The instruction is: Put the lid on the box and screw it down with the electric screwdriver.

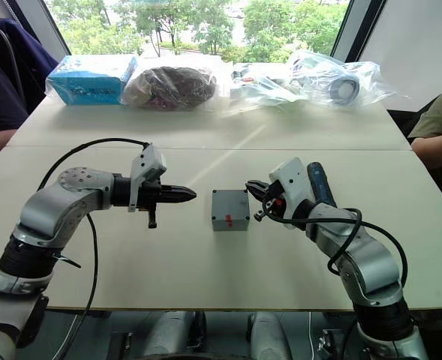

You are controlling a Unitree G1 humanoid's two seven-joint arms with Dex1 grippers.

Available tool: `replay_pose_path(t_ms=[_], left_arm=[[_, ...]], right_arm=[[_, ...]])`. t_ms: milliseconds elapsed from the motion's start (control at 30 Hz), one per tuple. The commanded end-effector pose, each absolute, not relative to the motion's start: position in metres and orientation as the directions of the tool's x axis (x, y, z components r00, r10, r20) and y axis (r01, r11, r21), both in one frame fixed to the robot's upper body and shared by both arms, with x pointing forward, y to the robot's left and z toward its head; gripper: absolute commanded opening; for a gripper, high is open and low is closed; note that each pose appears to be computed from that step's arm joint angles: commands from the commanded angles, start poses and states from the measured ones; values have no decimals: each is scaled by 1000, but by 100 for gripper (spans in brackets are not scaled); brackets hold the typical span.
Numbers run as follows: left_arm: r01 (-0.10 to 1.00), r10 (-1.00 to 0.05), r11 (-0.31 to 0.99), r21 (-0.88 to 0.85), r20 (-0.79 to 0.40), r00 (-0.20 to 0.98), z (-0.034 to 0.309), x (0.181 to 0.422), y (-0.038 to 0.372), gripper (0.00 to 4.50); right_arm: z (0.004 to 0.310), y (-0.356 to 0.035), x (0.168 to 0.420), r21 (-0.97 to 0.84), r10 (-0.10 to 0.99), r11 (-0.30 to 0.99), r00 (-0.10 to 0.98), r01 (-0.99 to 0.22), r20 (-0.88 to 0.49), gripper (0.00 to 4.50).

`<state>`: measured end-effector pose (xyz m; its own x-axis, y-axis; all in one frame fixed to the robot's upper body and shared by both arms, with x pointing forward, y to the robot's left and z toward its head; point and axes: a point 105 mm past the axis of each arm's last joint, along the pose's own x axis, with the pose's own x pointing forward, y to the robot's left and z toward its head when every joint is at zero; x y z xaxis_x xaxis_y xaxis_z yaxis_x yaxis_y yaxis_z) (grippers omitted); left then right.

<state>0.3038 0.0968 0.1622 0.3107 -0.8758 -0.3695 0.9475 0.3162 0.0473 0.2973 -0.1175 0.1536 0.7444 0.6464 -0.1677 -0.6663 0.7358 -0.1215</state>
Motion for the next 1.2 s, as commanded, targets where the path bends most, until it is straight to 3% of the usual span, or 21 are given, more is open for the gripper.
replay_pose_path(t_ms=[33, 1033, 1200], left_arm=[[940, -879, 329, 88, -337, 339, 175, 304, 96, 0], [934, -874, 344, 96, -331, 356, 178, 308, 95, 0], [934, -879, 343, 95, -318, 355, 181, 308, 93, 0]], right_arm=[[161, -116, 299, -140, 652, 734, 747, -664, -127, 10], [140, -113, 306, -123, 635, 746, 755, -655, -164, 10], [145, -112, 306, -130, 642, 740, 751, -660, -156, 148]])
